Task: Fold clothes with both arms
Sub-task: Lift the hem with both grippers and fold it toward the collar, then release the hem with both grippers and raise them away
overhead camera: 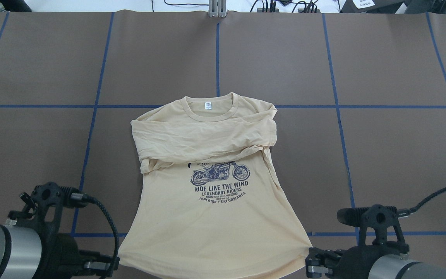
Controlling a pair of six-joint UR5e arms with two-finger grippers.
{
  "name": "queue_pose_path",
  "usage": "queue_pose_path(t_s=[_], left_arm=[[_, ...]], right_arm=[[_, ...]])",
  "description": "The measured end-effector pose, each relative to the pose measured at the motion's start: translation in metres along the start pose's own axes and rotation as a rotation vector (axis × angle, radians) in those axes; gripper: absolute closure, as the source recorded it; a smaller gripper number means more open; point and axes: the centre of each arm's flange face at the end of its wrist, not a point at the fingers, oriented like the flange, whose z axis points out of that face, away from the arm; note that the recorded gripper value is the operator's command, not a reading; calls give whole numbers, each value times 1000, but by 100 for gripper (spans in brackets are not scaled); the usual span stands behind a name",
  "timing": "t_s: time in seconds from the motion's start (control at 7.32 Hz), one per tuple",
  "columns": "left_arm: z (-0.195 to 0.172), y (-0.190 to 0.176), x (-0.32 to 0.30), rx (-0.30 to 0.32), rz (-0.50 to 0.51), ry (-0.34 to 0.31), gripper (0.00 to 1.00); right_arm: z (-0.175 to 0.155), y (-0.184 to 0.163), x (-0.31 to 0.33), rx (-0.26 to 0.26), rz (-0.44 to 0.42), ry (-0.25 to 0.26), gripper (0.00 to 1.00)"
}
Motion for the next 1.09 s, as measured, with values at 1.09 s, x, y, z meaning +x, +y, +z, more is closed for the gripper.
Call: queue_pose_path(t_s=[1.09], left_arm=[[45,-140,-18,237,-155,-151,100]], right_arm=[[67,-129,-30,265,90,102,100]])
